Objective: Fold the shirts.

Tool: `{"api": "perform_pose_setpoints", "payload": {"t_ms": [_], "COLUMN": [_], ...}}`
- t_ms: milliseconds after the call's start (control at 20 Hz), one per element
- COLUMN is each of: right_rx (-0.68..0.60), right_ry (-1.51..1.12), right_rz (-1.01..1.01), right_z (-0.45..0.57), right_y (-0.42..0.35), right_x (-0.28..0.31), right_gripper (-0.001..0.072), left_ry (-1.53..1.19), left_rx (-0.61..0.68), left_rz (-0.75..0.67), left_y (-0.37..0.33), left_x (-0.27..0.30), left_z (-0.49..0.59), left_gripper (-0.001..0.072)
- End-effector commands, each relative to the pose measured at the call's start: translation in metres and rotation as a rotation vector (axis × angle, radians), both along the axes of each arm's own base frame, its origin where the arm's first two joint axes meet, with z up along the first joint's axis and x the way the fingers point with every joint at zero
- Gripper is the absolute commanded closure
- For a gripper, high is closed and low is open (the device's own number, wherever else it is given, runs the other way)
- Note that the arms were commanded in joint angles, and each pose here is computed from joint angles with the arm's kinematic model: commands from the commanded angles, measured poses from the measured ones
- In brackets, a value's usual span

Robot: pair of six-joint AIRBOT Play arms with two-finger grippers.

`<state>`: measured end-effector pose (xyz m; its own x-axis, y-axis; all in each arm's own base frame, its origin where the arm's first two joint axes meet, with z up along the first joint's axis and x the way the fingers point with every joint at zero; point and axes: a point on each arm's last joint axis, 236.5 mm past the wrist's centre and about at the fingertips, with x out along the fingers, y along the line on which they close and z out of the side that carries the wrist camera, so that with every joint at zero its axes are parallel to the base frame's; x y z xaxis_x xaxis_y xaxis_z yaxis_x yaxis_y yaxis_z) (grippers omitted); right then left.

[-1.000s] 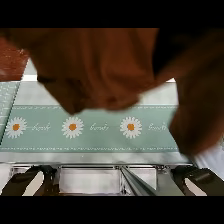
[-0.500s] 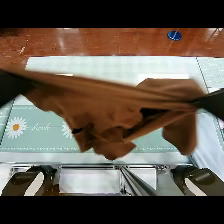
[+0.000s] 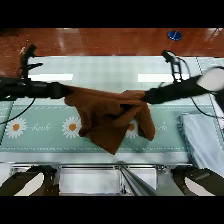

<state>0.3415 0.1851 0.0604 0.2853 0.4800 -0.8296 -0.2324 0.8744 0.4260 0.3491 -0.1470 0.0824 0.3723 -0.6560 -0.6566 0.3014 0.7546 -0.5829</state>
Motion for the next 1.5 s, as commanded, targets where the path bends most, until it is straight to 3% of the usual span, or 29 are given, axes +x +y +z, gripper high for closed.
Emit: {"api": "perform_pose_setpoints", "payload": {"t_ms": [0,50,150,350,450,550,650,850,1050,1300,1450], "right_rx": [0.042,0.082,0.179,0.215,0.096,-0.048,-0.081,0.016,0.198,0.240,0.238], "right_ry": [0.034,0.047,0.056,0.106,0.148,0.185,0.208,0.219,0.247,0.261,0.271], "right_rz": [-0.121,-0.155,-0.207,-0.197,-0.207,-0.283,-0.372,-0.455,-0.454,-0.460,-0.467], "right_z": [-0.043,-0.043,-0.033,0.005,0.011,0.006,-0.013,-0.070,-0.091,-0.093,-0.094], "right_y": [-0.010,-0.014,-0.018,-0.074,-0.134,-0.188,-0.208,-0.168,-0.119,-0.110,-0.110], "right_x": [0.077,0.095,0.124,0.119,0.085,0.043,-0.004,-0.087,-0.122,-0.126,-0.127], "right_gripper": [0.0690,0.0654,0.0293,0.0292,0.0292,0.0292,0.0292,0.0292,0.0292,0.0293,0.0293], "left_ry": [0.081,0.108,0.173,0.279,0.419,0.504,0.554,0.568,0.632,0.491,0.410], "left_rx": [-0.028,-0.062,-0.104,0.052,0.124,0.060,0.026,-0.051,-0.024,0.060,0.024], "left_rz": [0.078,0.079,0.067,-0.052,-0.035,0.086,0.104,0.184,0.113,0.164,0.208], "left_y": [0.004,-0.002,-0.011,0.034,0.080,0.101,0.100,0.063,0.030,0.004,-0.022], "left_x": [0.055,0.063,0.073,0.056,0.021,-0.006,-0.049,-0.109,-0.153,-0.125,-0.102], "left_z": [-0.054,-0.058,-0.063,-0.057,-0.062,-0.068,-0.086,-0.121,-0.152,-0.173,-0.171], "left_gripper": [0.0685,0.0631,0.0200,0.0197,0.0197,0.0197,0.0198,0.0198,0.0197,0.0197,0.0197]}}
